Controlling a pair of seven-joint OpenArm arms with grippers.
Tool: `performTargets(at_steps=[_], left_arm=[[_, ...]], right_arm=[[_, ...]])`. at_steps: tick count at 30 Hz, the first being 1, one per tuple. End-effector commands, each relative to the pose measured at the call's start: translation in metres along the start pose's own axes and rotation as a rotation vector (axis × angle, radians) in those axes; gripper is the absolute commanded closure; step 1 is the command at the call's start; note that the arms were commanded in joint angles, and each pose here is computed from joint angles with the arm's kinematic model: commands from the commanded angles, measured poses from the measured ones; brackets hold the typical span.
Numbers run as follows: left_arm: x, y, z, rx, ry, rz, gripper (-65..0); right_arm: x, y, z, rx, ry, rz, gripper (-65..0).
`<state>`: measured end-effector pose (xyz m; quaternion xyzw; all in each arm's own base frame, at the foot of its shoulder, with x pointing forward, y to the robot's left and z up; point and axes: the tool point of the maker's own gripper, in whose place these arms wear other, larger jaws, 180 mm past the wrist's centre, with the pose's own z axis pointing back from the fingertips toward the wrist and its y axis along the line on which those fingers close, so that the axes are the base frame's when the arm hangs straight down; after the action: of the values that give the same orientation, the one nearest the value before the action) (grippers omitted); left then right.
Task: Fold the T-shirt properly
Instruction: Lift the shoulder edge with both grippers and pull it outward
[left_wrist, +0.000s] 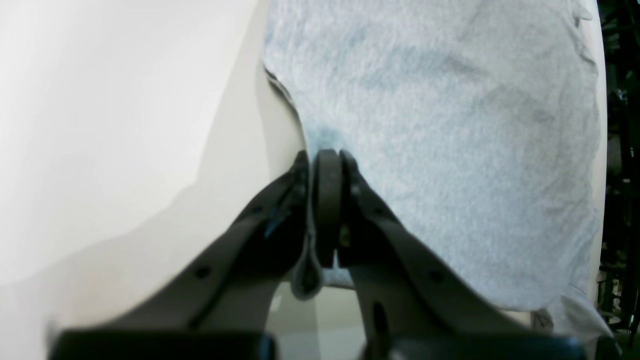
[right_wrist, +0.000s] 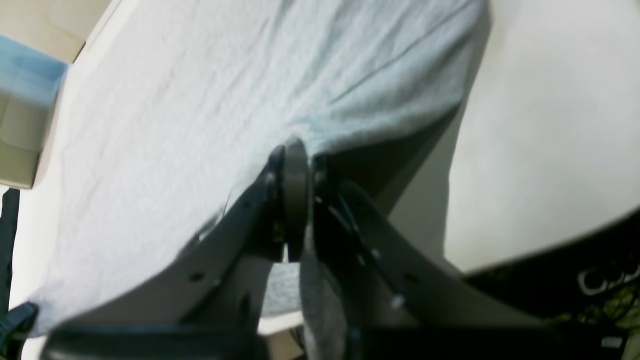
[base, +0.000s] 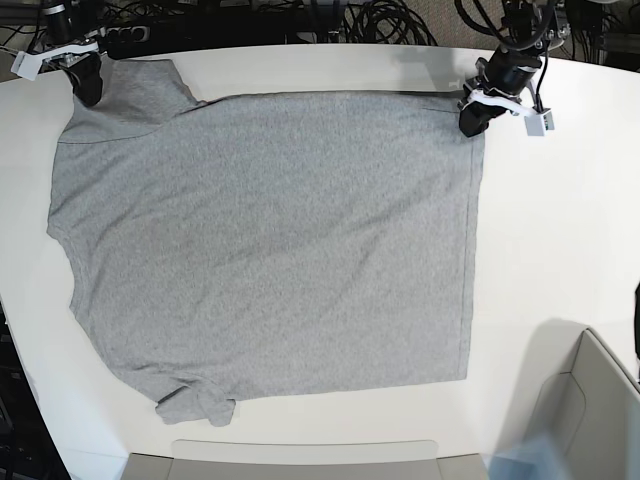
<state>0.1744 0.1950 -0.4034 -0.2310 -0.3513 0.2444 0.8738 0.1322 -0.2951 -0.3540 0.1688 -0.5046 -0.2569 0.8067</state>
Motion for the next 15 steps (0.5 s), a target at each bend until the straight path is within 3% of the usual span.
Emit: performTargets(at_steps=[1, 6, 9, 15], left_arm=[[0.019, -0.001, 0.006, -0.006, -0.057, -0.012, 0.0], [0.043, -0.007, 0.013, -0.004, -0.124, -0.04, 0.0], [0.054, -0.006, 0.005, 0.017, -0.143, 0.0, 0.0], [0.062, -0.013, -0.005, 0.028, -0.123, 0.046, 0.0]], right_arm=[[0.015, 0.005, -0.002, 0.032, -0.024, 0.027, 0.0], [0.026, 0.011, -0.019, 0.063, 0.012, 0.073, 0.0], [0.038, 0.014, -0.035, 0.078, 0.023, 0.101, 0.0], [0.063, 0.024, -0.062, 0.098, 0.036, 0.144, 0.0]])
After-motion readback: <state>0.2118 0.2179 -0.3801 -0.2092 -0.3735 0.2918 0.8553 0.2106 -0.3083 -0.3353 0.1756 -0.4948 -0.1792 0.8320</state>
